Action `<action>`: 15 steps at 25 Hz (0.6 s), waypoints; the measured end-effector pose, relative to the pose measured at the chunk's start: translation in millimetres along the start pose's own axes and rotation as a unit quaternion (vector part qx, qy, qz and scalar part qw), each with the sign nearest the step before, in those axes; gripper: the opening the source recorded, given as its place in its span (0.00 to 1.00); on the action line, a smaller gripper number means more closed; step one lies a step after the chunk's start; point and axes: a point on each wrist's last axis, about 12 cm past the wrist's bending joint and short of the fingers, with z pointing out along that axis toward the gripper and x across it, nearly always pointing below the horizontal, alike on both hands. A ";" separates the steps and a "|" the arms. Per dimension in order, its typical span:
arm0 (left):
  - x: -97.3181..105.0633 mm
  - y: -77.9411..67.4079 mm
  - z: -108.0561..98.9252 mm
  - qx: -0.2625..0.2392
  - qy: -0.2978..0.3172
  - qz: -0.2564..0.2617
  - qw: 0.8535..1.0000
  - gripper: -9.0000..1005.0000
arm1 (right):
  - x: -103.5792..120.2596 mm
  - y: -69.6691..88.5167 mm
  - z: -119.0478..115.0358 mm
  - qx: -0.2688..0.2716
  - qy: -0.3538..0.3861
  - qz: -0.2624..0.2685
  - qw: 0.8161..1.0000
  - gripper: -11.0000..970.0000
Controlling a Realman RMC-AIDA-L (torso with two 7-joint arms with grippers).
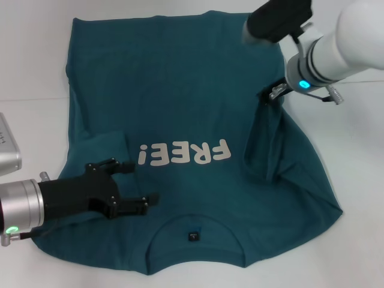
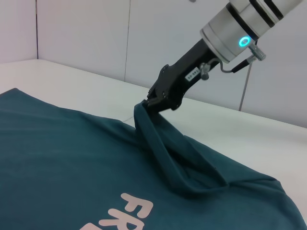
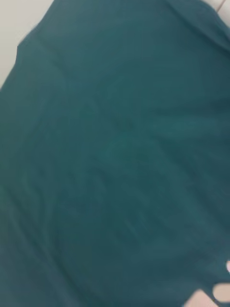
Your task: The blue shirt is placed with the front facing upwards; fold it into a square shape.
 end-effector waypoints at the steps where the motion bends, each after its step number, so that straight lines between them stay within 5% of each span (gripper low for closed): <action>1: -0.2 0.1 0.1 0.000 0.000 0.000 1.000 0.95 | -0.4 3.3 0.6 -0.002 0.001 -0.009 1.000 0.10; 6: -1.1 0.5 0.8 0.000 0.000 0.001 1.000 0.94 | -3.6 17.5 0.6 -0.014 0.001 -0.039 0.999 0.12; 15: -0.6 0.7 0.6 -0.001 0.000 0.000 1.000 0.94 | -8.7 19.0 -14.9 -0.028 0.004 -0.036 0.999 0.32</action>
